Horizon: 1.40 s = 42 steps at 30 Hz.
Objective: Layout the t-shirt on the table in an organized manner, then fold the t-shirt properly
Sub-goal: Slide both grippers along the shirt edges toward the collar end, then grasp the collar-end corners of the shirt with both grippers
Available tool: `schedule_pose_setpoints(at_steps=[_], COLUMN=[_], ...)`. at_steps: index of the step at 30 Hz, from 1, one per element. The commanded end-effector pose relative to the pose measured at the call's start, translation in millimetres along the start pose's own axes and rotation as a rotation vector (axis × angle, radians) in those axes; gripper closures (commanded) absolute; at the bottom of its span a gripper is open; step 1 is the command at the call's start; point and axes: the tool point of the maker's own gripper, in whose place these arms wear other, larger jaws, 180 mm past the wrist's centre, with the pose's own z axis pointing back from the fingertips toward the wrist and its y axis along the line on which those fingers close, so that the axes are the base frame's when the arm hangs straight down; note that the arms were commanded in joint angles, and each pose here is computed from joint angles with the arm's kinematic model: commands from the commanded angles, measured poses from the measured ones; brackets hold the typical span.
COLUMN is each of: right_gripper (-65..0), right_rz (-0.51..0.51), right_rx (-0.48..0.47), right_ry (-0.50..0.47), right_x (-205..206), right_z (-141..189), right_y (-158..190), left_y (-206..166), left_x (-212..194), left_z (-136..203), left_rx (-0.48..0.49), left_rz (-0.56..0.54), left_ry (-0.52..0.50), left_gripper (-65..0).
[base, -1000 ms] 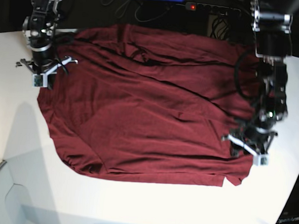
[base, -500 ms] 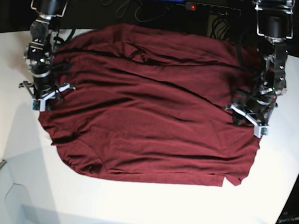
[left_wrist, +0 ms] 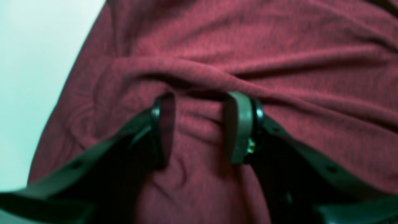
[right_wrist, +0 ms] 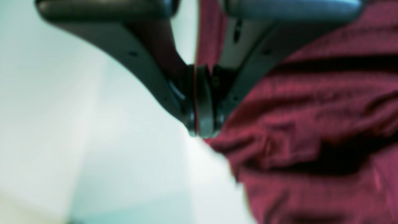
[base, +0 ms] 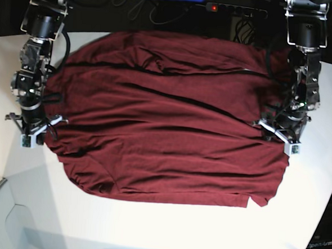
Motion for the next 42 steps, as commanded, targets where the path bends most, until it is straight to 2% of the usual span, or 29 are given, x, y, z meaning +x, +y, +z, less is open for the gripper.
schedule_pose_setpoints(at_steps=[1,6,8,11,16,22,25,30,36,42], right_gripper=[0.0,0.0,-0.3,-5.4,-14.2,-22.9,-23.3,-23.3,-23.3,-23.3], right_rz=[0.014,0.077,0.097,0.106,0.081,0.051,0.050,0.052,0.030,0.025], right_rx=[-0.022,-0.028,-0.026,-0.017,-0.008,0.013,0.016,0.019,0.021,0.024], right_ry=[-0.098,-0.154,-0.124,-0.049,0.014,0.074,0.091,0.106,0.115,0.120], right_x=[35,47,39,20,-9,-36,-43,-48,-52,-54], right_z=[1,34,47,71,109,141,145,149,151,152], right_y=[-11,-9,-7,5,21,40,42,42,48,50], left_y=[-2,-28,-38,-48,-30,-13,-8,11,41,89], left_x=[21,59,70,80,74,26,1,-49,-90,-96], left_z=[3,28,42,66,98,129,147,176,202,219], left_rx=[-0.003,-0.053,-0.072,-0.091,-0.044,-0.004,0.017,0.082,0.162,0.290], left_rz=[-0.011,-0.057,-0.079,-0.113,-0.105,-0.116,-0.109,-0.073,-0.069,-0.055], left_ry=[-0.049,-0.169,-0.217,-0.277,-0.311,-0.234,-0.189,-0.078,0.033,0.052], left_gripper=[-26.2,-26.2,-26.2,-26.2,-26.2,-26.2,-28.5,-40.9,-41.2,-41.3])
